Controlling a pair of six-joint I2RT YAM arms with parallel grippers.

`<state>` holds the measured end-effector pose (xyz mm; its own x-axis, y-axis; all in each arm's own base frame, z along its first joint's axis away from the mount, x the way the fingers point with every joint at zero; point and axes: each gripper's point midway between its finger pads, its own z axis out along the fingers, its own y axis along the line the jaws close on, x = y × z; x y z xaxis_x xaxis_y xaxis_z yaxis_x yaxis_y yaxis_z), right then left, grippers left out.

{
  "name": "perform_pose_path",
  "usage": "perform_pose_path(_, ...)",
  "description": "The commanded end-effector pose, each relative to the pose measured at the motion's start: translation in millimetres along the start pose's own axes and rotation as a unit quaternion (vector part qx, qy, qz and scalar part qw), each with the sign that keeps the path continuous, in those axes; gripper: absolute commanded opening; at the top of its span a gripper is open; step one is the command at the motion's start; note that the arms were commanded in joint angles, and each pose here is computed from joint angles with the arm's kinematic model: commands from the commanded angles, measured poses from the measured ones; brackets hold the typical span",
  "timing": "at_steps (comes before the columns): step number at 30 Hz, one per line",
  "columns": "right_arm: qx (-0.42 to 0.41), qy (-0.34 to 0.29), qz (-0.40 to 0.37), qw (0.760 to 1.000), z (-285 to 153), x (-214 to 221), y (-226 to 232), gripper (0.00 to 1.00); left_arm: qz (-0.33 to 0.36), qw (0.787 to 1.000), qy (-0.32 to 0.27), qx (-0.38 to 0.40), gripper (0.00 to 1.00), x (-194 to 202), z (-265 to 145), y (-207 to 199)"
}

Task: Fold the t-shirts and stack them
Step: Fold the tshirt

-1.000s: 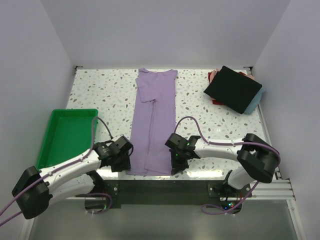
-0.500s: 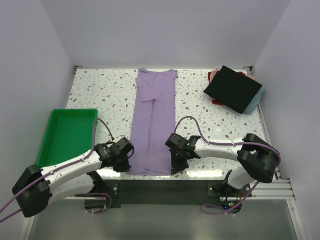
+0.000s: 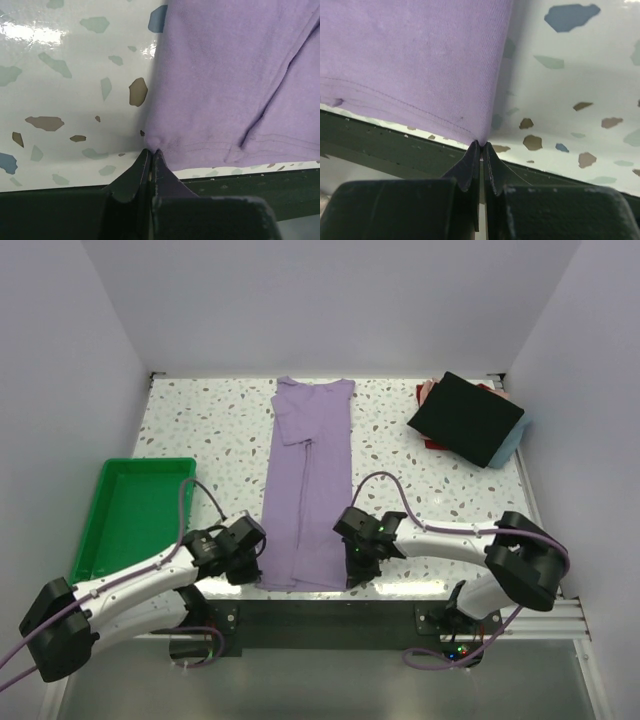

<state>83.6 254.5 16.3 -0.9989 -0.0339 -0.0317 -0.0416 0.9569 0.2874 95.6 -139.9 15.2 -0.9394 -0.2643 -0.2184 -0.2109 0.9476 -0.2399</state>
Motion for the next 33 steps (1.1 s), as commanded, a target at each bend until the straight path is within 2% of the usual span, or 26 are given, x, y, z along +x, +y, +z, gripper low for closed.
perform_pose_path(1,0.008,-0.016,0.007,1.000,-18,0,-3,0.00,-0.024,0.999,-0.027,0.016,0.00,-13,-16,-13)
perform_pose_path(4,0.004,-0.026,0.010,1.000,-31,-4,3,0.00,-0.034,0.999,-0.025,0.023,0.00,-15,-23,-20)
perform_pose_path(12,0.030,-0.056,-0.006,0.998,-56,-22,7,0.00,-0.056,0.995,-0.064,0.059,0.00,-40,-45,-47)
perform_pose_path(22,0.031,-0.116,0.013,0.993,-80,-78,4,0.00,-0.059,0.990,-0.112,0.055,0.00,-69,-48,-67)
perform_pose_path(28,0.029,-0.127,0.015,0.991,-86,-127,4,0.00,-0.040,0.986,-0.154,0.039,0.00,-117,-49,-87)
perform_pose_path(33,0.040,-0.124,0.011,0.991,-84,-169,8,0.00,-0.023,0.982,-0.172,0.070,0.00,-170,-44,-105)
